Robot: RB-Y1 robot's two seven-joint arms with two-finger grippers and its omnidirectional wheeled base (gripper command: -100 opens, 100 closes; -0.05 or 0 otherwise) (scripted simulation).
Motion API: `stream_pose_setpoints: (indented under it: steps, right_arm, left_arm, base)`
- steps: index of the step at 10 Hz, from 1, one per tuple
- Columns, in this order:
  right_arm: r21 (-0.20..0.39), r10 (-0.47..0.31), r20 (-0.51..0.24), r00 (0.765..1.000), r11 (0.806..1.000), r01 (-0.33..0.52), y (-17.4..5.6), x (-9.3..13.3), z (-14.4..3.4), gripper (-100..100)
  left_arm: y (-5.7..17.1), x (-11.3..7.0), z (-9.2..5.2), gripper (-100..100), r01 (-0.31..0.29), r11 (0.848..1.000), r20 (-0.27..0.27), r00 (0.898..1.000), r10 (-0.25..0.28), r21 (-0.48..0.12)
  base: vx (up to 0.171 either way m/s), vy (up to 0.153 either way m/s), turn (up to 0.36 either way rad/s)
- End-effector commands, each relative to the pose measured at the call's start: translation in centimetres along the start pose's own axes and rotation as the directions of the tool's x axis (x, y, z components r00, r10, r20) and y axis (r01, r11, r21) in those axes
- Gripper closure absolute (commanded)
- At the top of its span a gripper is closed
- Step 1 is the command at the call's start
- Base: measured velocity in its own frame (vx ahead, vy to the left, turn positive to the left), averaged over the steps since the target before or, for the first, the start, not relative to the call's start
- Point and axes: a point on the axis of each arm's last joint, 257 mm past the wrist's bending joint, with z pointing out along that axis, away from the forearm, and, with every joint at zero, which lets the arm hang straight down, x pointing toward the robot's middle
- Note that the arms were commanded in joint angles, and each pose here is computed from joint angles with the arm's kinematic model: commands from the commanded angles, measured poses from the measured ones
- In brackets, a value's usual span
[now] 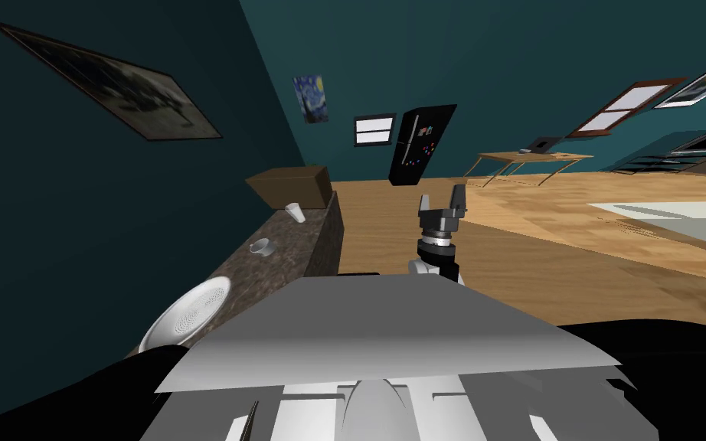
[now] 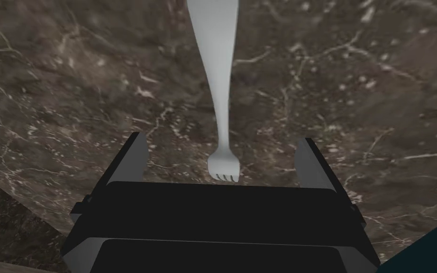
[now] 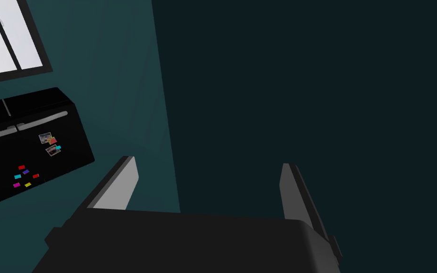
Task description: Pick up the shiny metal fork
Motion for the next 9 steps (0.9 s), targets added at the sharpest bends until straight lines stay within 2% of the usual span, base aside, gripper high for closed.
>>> stream_pose_setpoints:
  steps: [1,2,3,9]
  right_arm:
    - [0.000,0.000,0.000,1.000,1.000,0.000,0.0,0.0,0.0,0]
    - [0.000,0.000,0.000,1.000,1.000,0.000,0.0,0.0,0.0,0]
    - [0.000,0.000,0.000,1.000,1.000,0.000,0.0,0.0,0.0,0]
    - [0.000,0.000,0.000,1.000,1.000,0.000,0.0,0.0,0.0,0]
  left_arm:
    - [0.0,0.0,0.0,-100,0.000,1.000,0.000,1.000,0.000,0.000]
    - [0.1,0.0,0.1,0,0.002,1.000,0.000,1.000,-0.002,-0.004]
    - [0.0,-0.2,0.3,-100,-0.008,1.000,-0.002,1.000,0.008,0.001]
    - [0.1,-1.4,1.9,-100,-0.066,0.998,-0.012,0.998,0.067,0.020]
  base:
    - [-0.024,0.055,-0.049]
    - [-0.004,0.012,0.005]
    - [0.025,0.021,0.074]
    - [0.036,-0.021,0.100]
